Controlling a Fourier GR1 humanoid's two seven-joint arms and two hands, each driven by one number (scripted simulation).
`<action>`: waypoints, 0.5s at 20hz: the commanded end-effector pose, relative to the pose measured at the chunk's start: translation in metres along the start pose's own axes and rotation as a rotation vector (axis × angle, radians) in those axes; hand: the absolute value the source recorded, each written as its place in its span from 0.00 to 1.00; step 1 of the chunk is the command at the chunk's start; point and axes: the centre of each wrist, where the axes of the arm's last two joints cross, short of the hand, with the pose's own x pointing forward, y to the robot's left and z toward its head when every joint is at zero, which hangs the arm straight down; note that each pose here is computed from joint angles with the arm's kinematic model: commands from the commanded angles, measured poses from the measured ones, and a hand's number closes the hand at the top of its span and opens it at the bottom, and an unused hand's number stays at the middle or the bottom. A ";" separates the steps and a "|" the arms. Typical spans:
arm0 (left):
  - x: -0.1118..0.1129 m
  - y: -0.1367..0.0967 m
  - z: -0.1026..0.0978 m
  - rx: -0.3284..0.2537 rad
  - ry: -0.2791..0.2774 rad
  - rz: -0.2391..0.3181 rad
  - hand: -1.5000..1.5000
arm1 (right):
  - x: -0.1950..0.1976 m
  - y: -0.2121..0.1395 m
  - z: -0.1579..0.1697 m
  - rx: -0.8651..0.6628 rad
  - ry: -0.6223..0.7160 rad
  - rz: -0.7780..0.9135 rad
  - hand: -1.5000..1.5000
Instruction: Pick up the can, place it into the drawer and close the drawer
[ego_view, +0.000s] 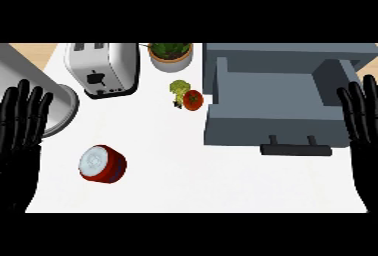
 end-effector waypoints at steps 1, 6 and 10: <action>0.003 0.012 -0.008 -0.143 -0.013 0.098 0.00 | -0.005 0.011 0.003 0.021 0.031 -0.014 0.00; 0.007 -0.025 -0.004 -0.734 -0.148 0.442 0.00 | -0.009 0.010 0.000 0.042 0.047 -0.067 0.00; -0.025 0.042 0.003 -0.859 0.179 0.271 0.00 | -0.027 -0.010 0.025 -0.192 0.317 -0.013 0.00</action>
